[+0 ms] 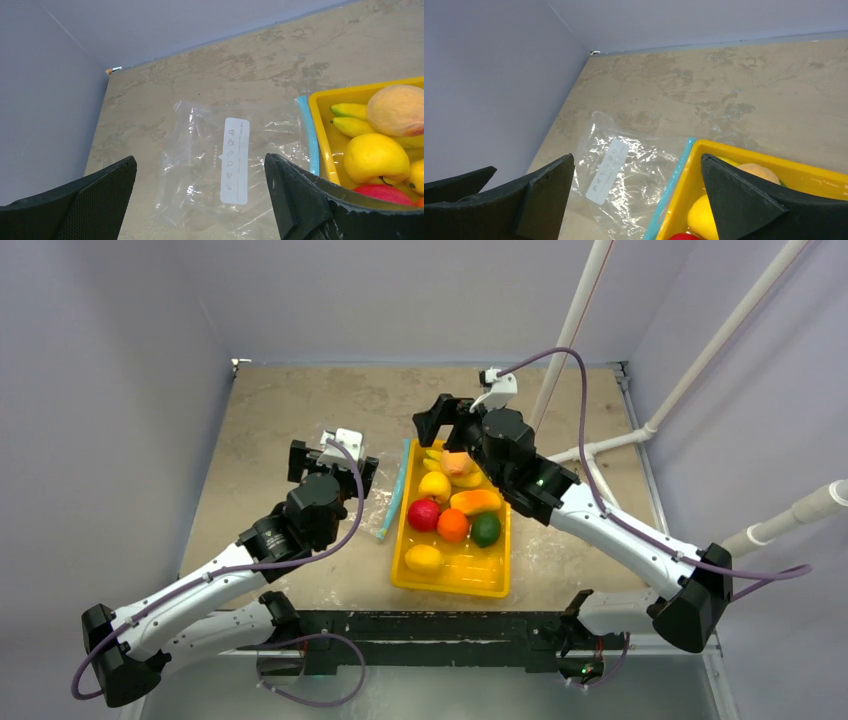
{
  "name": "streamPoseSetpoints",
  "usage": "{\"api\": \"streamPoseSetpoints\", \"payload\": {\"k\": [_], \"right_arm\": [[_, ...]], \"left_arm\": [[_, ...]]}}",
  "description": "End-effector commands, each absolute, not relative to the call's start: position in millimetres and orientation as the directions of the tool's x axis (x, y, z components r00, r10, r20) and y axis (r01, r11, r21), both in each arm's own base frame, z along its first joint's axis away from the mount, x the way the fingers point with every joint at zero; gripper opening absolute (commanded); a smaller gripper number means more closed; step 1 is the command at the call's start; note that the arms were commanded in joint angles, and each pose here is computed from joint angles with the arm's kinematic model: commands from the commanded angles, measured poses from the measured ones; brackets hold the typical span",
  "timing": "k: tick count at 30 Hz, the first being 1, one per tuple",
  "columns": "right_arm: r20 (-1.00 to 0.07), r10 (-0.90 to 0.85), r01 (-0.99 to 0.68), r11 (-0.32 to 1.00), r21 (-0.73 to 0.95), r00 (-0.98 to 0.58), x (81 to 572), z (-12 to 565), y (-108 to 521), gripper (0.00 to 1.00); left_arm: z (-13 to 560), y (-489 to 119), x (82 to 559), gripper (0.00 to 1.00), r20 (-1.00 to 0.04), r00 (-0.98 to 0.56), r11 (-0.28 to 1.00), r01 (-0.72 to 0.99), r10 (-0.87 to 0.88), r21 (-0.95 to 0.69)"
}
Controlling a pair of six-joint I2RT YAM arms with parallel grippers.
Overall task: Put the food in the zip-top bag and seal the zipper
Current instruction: Adjust the bin at the center of the board.
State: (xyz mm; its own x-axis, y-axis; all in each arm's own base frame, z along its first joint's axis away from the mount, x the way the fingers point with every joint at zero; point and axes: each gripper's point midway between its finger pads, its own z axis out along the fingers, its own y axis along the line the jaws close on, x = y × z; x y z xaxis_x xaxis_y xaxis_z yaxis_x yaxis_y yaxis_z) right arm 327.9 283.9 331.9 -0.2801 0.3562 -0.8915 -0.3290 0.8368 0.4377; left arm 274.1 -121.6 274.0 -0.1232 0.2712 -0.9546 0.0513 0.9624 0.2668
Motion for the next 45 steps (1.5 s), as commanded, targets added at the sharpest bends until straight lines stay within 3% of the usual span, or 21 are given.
{"api": "streamPoseSetpoints", "payload": {"k": [1,5,21,31,45], "right_arm": [[-0.87,0.381,-0.324,0.818,0.475,-0.313,325,334,288,0.99],[-0.87,0.344,-0.27,0.853,0.447,-0.352,329,313,286,0.99],[-0.908,0.134,-0.41,0.859,0.306,-0.397,325,272,307,0.99],[-0.864,0.021,-0.502,0.807,0.311,-0.503,303,233,329,0.88],[-0.767,-0.069,-0.482,0.813,0.328,-0.638,287,172,356,0.77]], "left_arm": [[288,-119,274,0.98,-0.969,-0.098,0.974,0.023,0.227,0.226],[286,-120,275,0.98,-0.966,-0.106,0.972,0.022,0.235,0.234],[282,-120,277,0.97,-0.96,-0.12,0.968,0.011,0.251,0.252],[284,-117,277,0.95,-0.961,-0.121,0.968,-0.011,0.248,0.251],[287,-113,276,0.94,-0.965,-0.116,0.97,-0.028,0.237,0.242]]}}
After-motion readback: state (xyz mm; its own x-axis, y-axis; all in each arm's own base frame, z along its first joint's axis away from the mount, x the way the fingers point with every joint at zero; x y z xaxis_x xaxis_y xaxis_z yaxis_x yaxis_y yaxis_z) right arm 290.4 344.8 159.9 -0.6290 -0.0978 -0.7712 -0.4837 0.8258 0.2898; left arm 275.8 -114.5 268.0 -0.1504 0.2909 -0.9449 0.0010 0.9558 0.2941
